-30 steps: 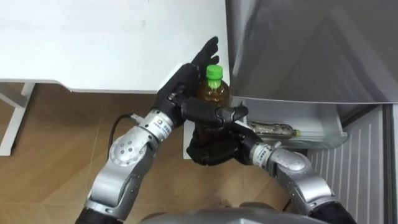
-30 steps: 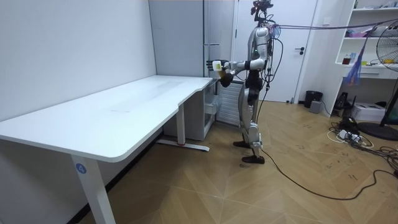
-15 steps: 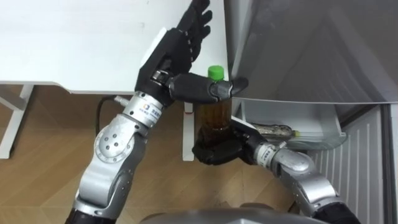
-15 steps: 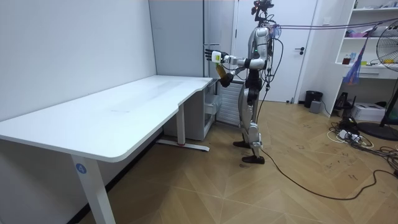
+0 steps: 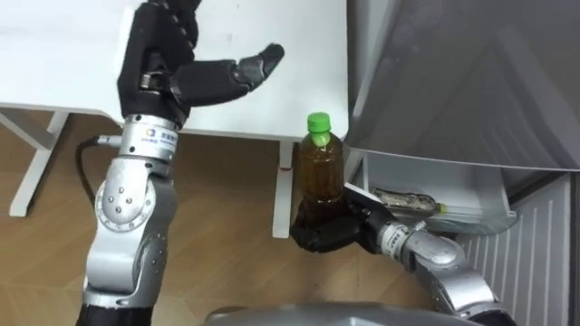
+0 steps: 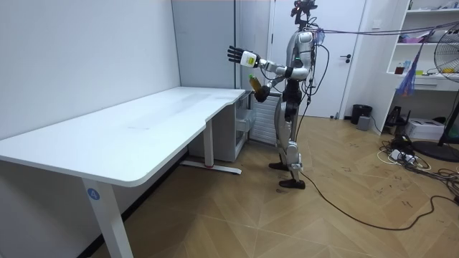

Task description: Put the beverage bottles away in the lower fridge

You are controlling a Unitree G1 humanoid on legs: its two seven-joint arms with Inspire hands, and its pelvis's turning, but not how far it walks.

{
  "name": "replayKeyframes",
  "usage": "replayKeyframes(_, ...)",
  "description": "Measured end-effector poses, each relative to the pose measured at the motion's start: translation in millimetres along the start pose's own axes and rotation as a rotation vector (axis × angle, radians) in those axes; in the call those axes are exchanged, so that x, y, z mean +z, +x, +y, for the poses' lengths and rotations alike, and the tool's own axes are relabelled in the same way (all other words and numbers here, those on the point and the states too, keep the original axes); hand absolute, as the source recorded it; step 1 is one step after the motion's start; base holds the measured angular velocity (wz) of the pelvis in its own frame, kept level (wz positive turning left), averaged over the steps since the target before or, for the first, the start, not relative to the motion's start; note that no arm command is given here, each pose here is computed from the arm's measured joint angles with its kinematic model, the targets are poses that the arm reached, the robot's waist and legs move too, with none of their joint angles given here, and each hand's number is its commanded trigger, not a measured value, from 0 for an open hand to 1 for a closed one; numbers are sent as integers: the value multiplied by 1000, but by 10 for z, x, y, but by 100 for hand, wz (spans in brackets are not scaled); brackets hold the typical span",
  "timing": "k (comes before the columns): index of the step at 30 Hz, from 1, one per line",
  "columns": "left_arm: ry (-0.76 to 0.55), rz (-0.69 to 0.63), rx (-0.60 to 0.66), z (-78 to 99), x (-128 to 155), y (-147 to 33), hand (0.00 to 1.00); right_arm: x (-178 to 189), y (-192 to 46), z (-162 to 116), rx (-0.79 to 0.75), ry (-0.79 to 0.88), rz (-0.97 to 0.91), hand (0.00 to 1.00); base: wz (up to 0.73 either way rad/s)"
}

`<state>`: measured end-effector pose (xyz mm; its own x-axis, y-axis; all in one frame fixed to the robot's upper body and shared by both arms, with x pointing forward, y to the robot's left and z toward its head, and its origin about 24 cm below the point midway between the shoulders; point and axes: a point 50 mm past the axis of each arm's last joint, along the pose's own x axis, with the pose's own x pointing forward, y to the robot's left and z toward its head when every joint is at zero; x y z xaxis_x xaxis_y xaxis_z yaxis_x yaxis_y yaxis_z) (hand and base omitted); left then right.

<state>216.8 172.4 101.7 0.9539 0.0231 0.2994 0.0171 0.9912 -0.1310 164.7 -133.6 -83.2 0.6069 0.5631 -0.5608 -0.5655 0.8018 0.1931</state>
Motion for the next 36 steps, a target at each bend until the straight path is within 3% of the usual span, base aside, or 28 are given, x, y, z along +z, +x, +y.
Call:
replayKeyframes(13,105,-59,302,418,119,-20,0,-18,-101,-161,-67,2,5,100,4)
replayKeyframes(22,110,92,516,650,-216,-149,0,-139,-189,-180,-109,19,43,100,0)
replayKeyframes(30,148,399,673,894,-785,-606,0,-177,-200,-182,-129,5,74,100,0)
replayKeyframes(36,147,706,786,985,-1279,-1111,0,-172,-182,-165,-140,26,64,100,0)
